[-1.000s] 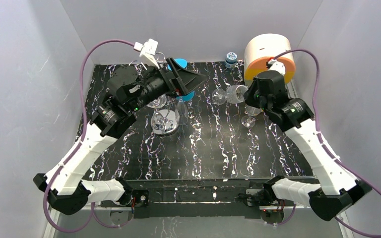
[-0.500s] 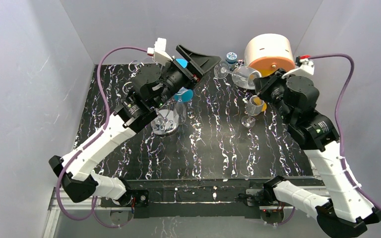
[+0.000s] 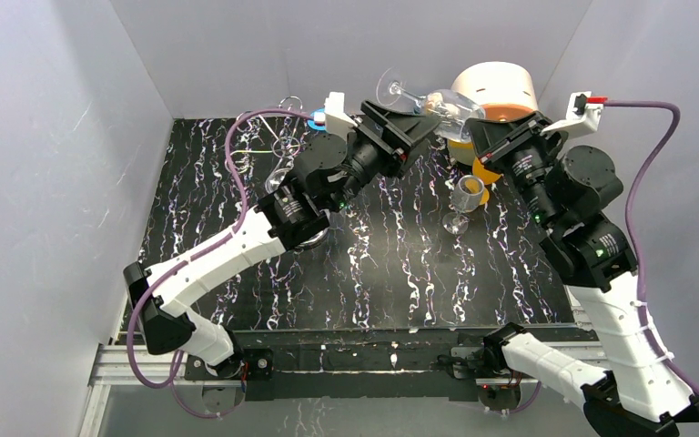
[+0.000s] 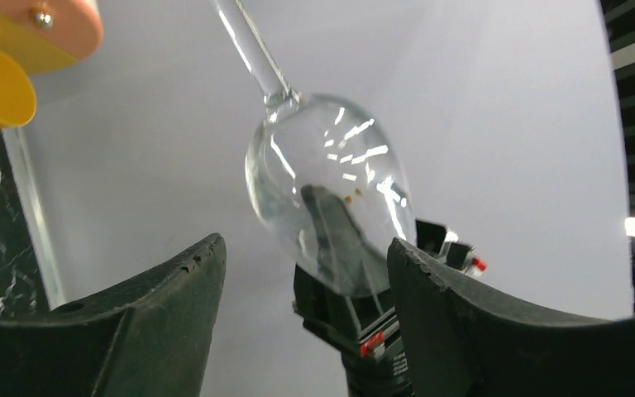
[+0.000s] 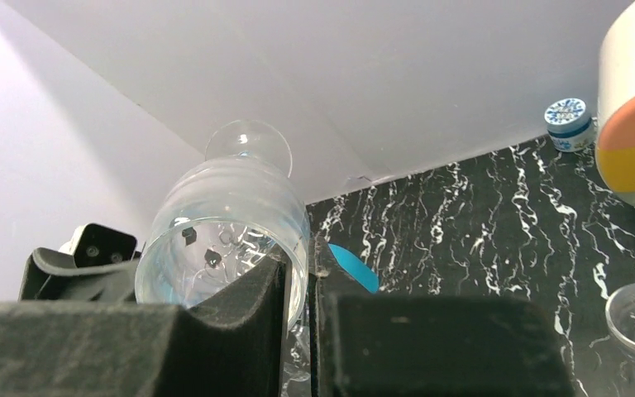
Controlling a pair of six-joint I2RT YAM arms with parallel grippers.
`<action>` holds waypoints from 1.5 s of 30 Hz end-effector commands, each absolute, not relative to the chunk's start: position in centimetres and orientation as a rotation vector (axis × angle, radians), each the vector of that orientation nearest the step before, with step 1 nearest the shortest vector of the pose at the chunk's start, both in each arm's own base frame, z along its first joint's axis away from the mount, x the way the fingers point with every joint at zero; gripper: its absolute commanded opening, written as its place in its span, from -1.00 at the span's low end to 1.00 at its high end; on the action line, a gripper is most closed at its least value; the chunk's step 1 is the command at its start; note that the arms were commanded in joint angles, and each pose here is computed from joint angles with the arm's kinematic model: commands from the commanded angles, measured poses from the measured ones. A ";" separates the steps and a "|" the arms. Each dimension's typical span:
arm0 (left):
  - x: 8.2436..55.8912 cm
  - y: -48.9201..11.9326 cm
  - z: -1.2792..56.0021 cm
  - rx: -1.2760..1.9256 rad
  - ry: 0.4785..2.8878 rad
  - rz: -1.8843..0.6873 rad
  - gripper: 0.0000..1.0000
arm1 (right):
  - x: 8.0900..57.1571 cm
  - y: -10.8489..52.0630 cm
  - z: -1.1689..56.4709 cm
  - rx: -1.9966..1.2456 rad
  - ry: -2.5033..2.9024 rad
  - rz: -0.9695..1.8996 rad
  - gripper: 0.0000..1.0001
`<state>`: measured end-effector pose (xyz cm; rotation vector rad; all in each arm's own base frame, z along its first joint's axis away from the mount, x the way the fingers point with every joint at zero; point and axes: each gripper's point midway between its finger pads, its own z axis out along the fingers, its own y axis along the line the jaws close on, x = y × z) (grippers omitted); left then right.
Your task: Place the wine glass upside down on the wine glass rack
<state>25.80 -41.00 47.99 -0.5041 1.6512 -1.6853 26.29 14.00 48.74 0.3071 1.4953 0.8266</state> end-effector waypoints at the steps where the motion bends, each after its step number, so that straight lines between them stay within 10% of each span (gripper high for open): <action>1: 26.5 -37.2 53.8 -0.627 1.385 -1.734 0.39 | 23.5 13.4 55.0 0.276 1.282 0.966 -0.63; 8: 26.9 -35.9 54.7 -0.669 1.296 -1.726 0.69 | 22.3 13.9 55.3 0.226 1.260 1.016 -0.63; 28: 26.6 -34.0 55.8 -0.730 1.213 -1.765 -0.84 | 21.3 16.6 54.0 0.090 1.296 1.119 -0.63; 45: 26.5 -31.6 56.8 -0.587 1.152 -1.561 -1.00 | 21.9 15.8 52.4 0.105 1.297 1.046 0.26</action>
